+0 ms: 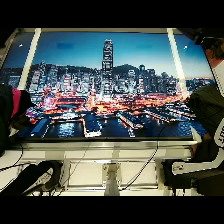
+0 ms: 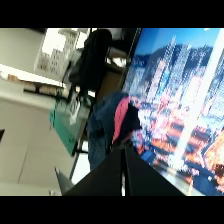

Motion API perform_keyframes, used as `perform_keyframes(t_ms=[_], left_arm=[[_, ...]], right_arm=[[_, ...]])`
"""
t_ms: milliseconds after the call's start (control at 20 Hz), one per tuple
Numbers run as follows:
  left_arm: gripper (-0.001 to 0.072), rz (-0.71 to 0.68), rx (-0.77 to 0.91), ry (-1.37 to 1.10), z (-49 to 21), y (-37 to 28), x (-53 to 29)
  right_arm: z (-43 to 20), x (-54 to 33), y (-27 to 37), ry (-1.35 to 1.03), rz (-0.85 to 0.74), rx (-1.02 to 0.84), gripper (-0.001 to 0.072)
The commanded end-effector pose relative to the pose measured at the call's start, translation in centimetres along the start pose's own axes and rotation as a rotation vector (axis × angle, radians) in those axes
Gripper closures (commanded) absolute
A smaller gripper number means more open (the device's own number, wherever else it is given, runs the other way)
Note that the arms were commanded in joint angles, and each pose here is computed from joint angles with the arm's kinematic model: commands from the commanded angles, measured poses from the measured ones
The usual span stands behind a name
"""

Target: Fold the clothes and pants, and hang the long-sleeved shirts on hangers.

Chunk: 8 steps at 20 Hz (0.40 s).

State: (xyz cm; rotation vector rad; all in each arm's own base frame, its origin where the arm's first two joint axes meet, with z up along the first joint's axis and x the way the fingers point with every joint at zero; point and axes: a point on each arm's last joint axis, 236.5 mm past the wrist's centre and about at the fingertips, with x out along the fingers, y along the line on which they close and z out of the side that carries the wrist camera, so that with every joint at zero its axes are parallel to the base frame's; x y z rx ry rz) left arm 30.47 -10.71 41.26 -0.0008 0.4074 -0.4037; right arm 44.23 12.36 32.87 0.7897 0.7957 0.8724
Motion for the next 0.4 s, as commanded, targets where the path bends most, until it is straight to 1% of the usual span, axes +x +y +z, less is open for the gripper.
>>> perform_keyframes(t_ms=[0, 350], left_arm=[[0.0697, 0.008, 0.004, 0.03, -0.93, -0.07, -1.03], [0.0697, 0.008, 0.003, 0.034, -0.98, -0.02, -0.82]], right_arm=[[-0.99, 1.46, 0.73, 0.037, 0.007, -0.013, 0.0686], [-0.99, 1.46, 0.72, 0.037, 0.007, -0.013, 0.0685]])
